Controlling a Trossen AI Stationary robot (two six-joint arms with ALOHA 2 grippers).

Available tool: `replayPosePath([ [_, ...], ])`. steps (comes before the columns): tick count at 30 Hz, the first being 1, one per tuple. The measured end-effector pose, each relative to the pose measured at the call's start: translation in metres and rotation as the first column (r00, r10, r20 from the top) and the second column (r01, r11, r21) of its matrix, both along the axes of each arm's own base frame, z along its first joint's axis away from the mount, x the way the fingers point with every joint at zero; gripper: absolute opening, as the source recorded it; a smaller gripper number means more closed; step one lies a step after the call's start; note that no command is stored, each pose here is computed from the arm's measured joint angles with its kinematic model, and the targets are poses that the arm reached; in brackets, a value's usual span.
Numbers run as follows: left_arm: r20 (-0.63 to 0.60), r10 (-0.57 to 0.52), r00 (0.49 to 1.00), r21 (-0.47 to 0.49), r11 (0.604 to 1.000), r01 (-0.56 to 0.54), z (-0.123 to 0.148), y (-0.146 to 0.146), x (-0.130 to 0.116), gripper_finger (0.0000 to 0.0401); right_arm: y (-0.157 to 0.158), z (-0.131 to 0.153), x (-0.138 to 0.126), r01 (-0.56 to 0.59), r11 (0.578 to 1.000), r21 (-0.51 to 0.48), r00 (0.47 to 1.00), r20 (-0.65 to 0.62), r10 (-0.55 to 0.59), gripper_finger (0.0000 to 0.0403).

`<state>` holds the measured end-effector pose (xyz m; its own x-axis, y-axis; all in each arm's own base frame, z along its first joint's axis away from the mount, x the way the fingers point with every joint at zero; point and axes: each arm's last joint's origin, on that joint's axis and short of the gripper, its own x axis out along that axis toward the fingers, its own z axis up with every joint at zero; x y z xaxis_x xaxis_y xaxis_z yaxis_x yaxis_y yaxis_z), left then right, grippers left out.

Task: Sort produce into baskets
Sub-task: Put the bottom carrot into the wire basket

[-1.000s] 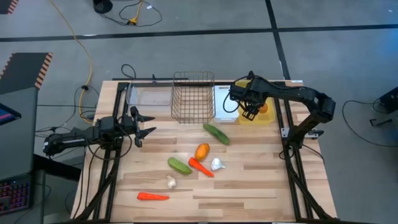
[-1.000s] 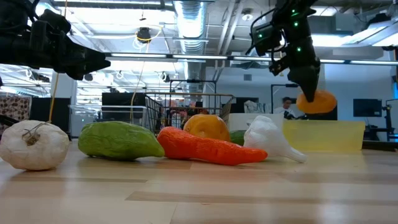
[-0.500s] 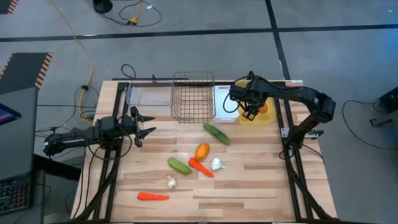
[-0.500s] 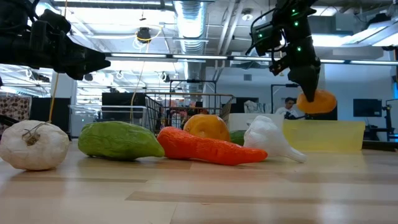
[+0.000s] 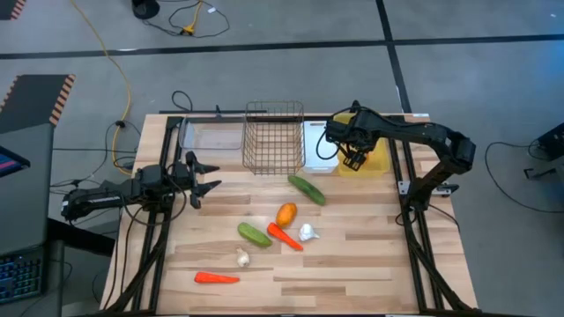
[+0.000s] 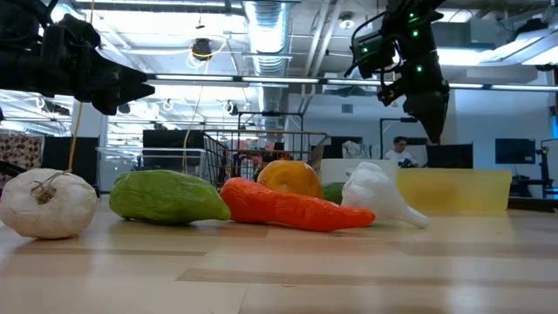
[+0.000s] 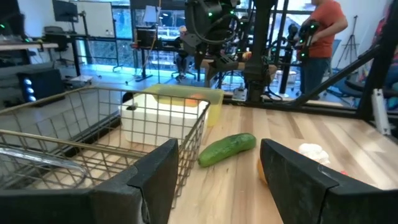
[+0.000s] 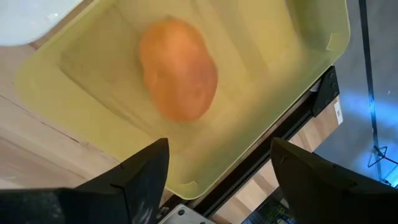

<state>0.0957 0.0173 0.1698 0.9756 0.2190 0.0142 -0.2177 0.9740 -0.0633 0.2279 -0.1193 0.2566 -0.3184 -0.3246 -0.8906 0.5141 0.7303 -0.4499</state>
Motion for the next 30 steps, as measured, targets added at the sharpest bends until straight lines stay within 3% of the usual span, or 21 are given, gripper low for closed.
replayPosePath([
  [7,-0.012,-0.088,0.996,-0.035,0.996,0.088,0.004,-0.004,-0.001,0.0214,0.0,0.0,0.0,0.002,1.0,-0.001,1.0,0.001,-0.002,0.0308],
  [17,-0.24,-0.237,0.941,-0.192,0.962,0.193,0.044,-0.018,-0.011,0.0214,0.0,0.0,0.0,0.002,1.0,-0.001,1.0,0.001,-0.002,0.0308],
  [23,-0.336,-0.342,0.877,-0.242,0.932,0.271,0.061,-0.029,0.004,0.0214,0.0,0.0,0.0,0.002,1.0,-0.001,1.0,0.001,-0.002,0.0308],
  [30,-0.5,-0.464,0.731,-0.306,0.884,0.353,0.067,-0.057,0.038,0.0214,0.0,0.0,0.0,0.002,1.0,-0.002,1.0,0.004,-0.002,0.0308],
])
